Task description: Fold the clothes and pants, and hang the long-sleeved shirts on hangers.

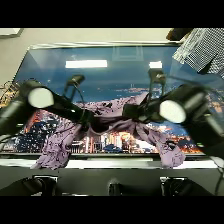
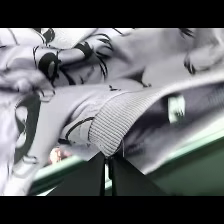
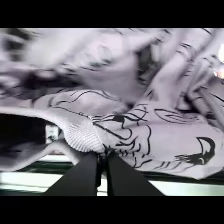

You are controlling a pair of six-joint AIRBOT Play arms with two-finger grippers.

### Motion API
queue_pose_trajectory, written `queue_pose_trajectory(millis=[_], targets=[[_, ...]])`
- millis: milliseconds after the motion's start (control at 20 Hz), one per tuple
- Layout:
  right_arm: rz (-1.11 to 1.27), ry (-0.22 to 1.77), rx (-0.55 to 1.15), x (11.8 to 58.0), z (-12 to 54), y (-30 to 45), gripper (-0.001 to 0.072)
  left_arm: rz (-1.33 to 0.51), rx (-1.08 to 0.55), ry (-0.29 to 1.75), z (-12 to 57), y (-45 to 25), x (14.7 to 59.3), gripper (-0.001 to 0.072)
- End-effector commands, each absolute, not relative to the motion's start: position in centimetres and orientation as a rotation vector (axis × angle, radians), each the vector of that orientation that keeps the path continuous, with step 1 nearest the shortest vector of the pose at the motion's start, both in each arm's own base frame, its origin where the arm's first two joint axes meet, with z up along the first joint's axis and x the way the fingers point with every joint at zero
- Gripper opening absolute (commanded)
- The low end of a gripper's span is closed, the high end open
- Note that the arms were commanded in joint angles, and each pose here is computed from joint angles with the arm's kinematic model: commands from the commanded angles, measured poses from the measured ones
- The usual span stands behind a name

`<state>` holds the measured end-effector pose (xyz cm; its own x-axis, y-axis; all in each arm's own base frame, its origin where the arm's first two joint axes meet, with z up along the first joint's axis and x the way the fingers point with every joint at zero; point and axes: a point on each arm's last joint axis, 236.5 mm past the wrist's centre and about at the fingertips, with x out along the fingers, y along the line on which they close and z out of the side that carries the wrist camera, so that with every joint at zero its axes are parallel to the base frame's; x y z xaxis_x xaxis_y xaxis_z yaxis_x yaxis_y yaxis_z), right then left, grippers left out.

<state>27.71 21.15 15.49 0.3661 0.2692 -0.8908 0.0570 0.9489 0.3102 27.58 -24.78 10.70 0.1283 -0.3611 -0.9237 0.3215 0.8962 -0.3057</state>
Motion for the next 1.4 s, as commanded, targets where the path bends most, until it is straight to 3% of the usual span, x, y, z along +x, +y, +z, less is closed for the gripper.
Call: queue_pose_trajectory(millis=[0, 200, 500, 700, 900, 950, 1050, 1100, 1150, 1350], targets=[[0.265, 1.149, 0.369, 26.3, 21.9, 22.3, 0.0037, -0.510, -0.030, 1.331, 16.7, -22.5, 24.6, 0.0023], [0.276, 1.162, 0.353, 25.1, 23.5, 21.7, 0.0037, -0.487, -0.094, 1.315, 19.1, -21.7, 23.0, 0.0023], [0.115, 1.283, 0.144, 25.3, 13.4, 20.2, 0.0036, -0.471, -0.182, 1.399, 11.1, -24.0, 24.4, 0.0023], [0.040, 1.312, 0.249, 24.9, 5.0, 22.3, 0.0037, -0.480, -0.261, 1.498, 4.1, -26.6, 24.8, 0.0024], [0.012, 1.310, 0.291, 25.4, 2.8, 22.7, 0.0037, -0.473, -0.236, 1.533, 1.8, -26.9, 25.4, 0.0034], [0.015, 1.304, 0.300, 25.6, 2.7, 22.9, 0.0037, -0.470, -0.243, 1.526, 1.8, -26.8, 25.6, 0.0112], [0.016, 1.303, 0.304, 25.8, 2.4, 23.2, 0.0037, -0.445, -0.263, 1.530, 2.0, -25.7, 26.1, 0.0487], [0.016, 1.306, 0.303, 25.8, 2.4, 23.2, 0.0037, -0.425, -0.275, 1.526, 2.4, -24.6, 26.6, 0.0577], [0.016, 1.306, 0.304, 25.8, 2.4, 23.2, 0.0037, -0.391, -0.274, 1.505, 2.9, -22.5, 27.5, 0.0620], [0.026, 1.319, 0.302, 25.5, 2.3, 23.4, 0.0037, -0.094, -0.240, 1.287, 6.4, -7.1, 32.4, 0.0620]])
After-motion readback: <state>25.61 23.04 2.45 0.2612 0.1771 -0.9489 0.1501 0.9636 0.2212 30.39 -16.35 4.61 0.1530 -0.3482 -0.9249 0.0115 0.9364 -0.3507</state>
